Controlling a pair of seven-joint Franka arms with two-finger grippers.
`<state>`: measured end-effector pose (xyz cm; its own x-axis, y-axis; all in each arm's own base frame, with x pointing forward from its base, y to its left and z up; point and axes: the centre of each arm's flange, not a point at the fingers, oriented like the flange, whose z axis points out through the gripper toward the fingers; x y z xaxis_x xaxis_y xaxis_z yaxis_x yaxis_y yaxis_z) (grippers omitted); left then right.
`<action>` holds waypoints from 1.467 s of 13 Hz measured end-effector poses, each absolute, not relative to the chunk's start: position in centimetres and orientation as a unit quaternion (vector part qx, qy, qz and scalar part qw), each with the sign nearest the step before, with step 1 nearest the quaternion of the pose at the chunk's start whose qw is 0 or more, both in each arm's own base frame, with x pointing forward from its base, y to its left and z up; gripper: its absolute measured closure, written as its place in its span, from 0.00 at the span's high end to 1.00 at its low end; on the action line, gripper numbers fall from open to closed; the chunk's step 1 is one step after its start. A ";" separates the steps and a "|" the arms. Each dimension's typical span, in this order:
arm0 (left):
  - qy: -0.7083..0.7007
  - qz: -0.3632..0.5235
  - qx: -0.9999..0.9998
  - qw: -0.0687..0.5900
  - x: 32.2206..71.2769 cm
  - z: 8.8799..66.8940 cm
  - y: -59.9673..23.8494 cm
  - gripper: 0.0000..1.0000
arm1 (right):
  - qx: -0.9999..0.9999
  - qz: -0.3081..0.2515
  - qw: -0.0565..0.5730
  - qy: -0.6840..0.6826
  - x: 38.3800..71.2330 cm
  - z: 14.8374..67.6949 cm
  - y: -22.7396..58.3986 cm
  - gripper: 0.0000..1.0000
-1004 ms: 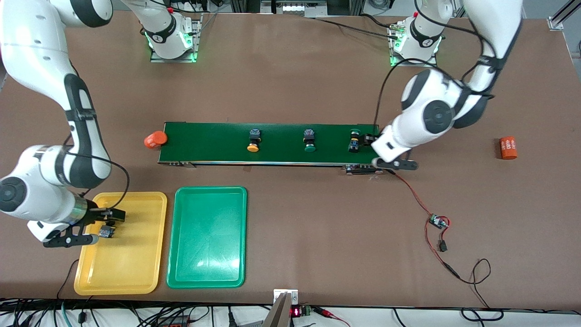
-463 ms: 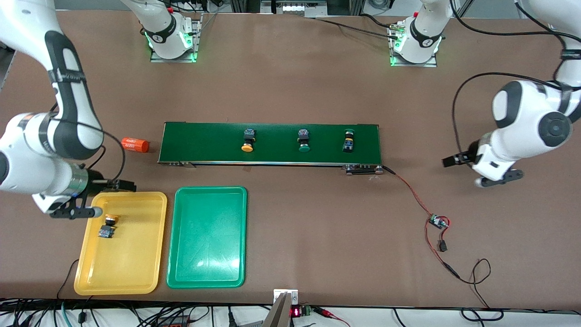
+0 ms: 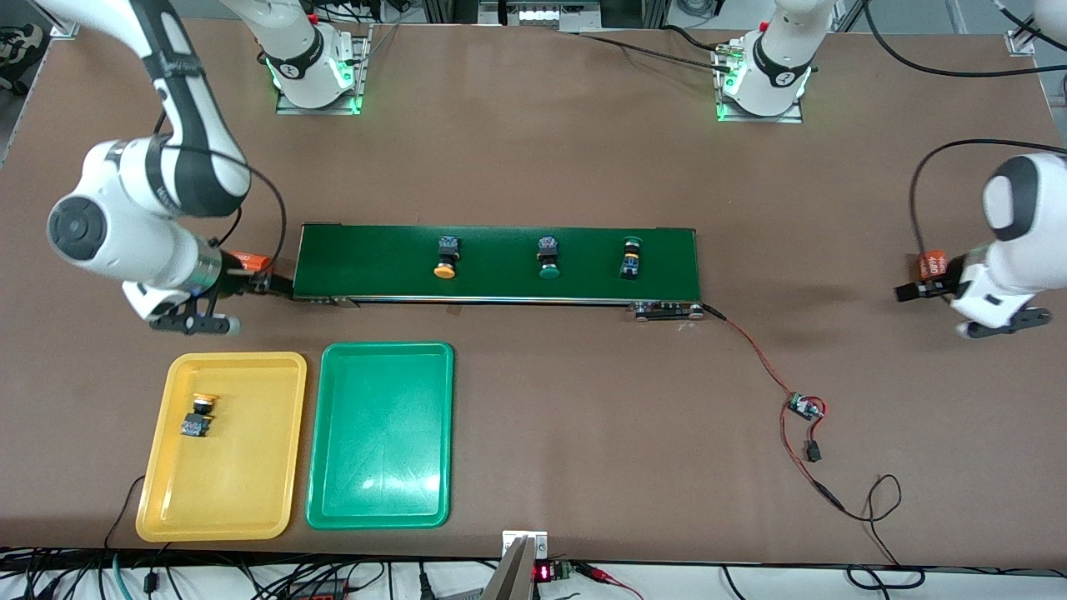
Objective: Sort buttons by color to trays
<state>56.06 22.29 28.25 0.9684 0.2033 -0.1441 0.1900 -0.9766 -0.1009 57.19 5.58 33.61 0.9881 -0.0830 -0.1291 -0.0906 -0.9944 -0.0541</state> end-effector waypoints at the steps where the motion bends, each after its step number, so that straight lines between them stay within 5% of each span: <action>1: -0.087 0.076 -0.993 0.032 55.6 27.4 25.1 1.00 | -0.996 0.064 0.028 0.046 55.9 34.1 5.5 1.00; 6: -0.042 0.112 -0.993 -0.008 53.5 20.4 28.8 1.00 | -0.997 0.061 0.026 0.046 52.7 37.1 5.1 1.00; 13: 0.029 0.128 -0.991 -0.025 52.3 18.3 29.9 1.00 | -0.998 0.036 0.023 0.043 49.2 35.9 5.1 1.00; 19: 0.044 0.161 -0.986 -0.031 51.2 17.6 30.1 0.96 | -1.000 0.014 -0.005 0.001 47.1 33.0 14.1 1.00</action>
